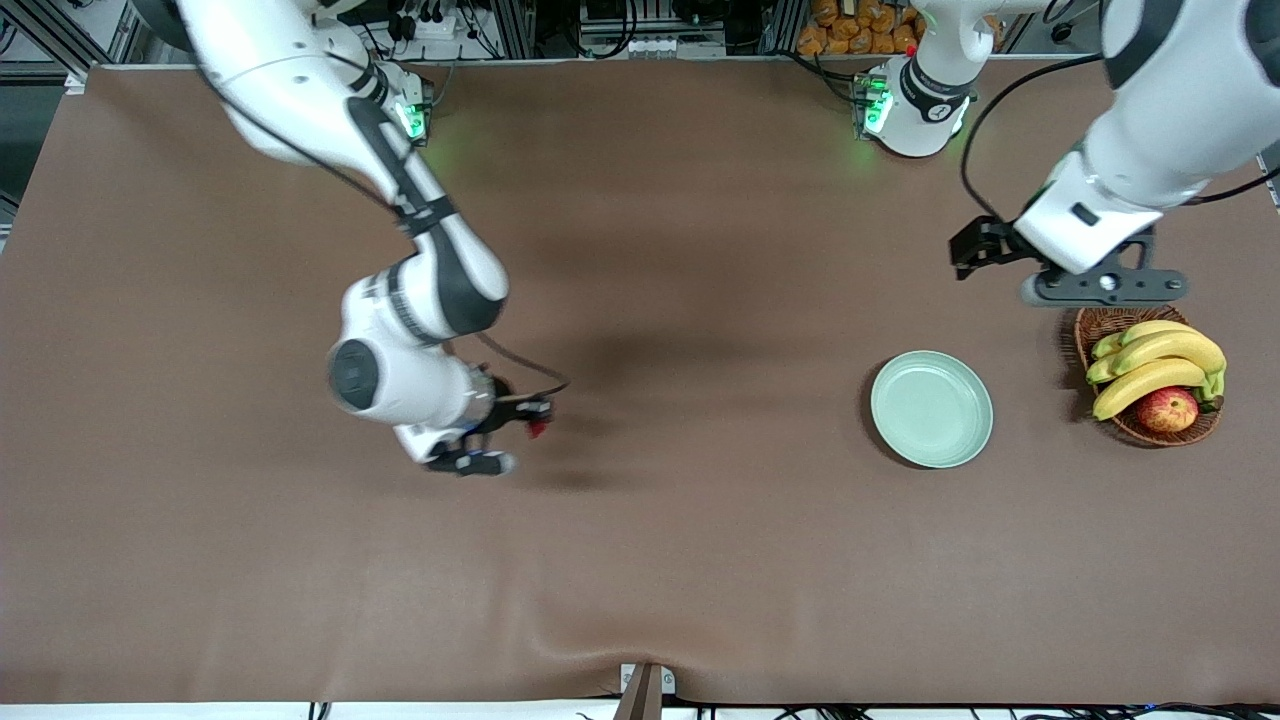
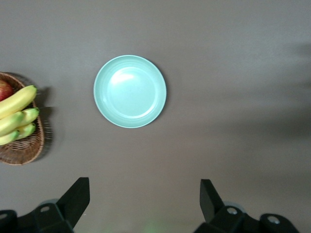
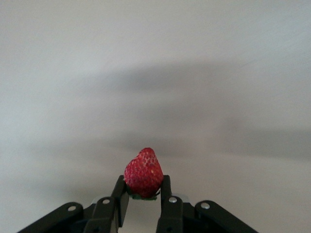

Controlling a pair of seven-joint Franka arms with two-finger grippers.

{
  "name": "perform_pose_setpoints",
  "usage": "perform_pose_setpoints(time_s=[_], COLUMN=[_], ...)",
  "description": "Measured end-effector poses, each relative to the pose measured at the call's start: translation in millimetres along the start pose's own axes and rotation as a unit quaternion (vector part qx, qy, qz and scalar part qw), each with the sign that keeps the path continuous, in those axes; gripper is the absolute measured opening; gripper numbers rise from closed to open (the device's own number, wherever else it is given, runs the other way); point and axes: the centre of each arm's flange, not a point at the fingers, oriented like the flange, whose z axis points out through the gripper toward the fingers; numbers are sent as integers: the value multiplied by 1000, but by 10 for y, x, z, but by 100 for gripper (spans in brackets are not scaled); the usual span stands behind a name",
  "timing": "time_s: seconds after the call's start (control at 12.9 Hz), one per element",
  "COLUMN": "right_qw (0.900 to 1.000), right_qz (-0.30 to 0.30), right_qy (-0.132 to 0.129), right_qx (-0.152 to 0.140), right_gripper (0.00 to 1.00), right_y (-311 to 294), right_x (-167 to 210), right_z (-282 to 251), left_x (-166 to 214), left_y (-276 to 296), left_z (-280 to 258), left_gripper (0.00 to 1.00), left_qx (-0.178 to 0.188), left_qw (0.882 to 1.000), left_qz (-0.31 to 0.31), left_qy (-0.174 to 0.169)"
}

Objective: Collect all strawberries into plate
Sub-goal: 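Carry the strawberry mid-table with the right gripper while the left gripper approaches, then grasp the strawberry with the left gripper while the right gripper returns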

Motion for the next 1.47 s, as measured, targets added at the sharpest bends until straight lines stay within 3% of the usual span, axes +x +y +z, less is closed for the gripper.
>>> perform_pose_setpoints(time_s=[0.54,0.85,1.01,1.16,1.24,1.47], right_qw=[999,999,999,999,999,998], right_qz=[-16,-17,-17,-16,-15,-4], right_qy=[0,-5,-4,18,24,44], right_qx=[45,43,39,43,45,50], right_gripper=[30,35,54,78,82,81], right_y=[-802,-1027,-1022,-1018,-1015,-938], right_x=[-607,-908,-935,-904,-892,-713], right_z=[861,1240,1337,1376,1379,1212], left_x=[13,-33,-66,-100,-112,-77], left_y=[326,375,501,689,769,982], left_z=[1011,1653,1892,2127,2252,2534], left_gripper=[100,100,100,100,100,100], left_qx=[-9,-18,-21,-24,-25,-33], left_qw=[1000,999,999,997,997,996], left_qz=[-13,-20,-41,-68,-73,-66], left_qy=[19,26,11,-10,-21,-42])
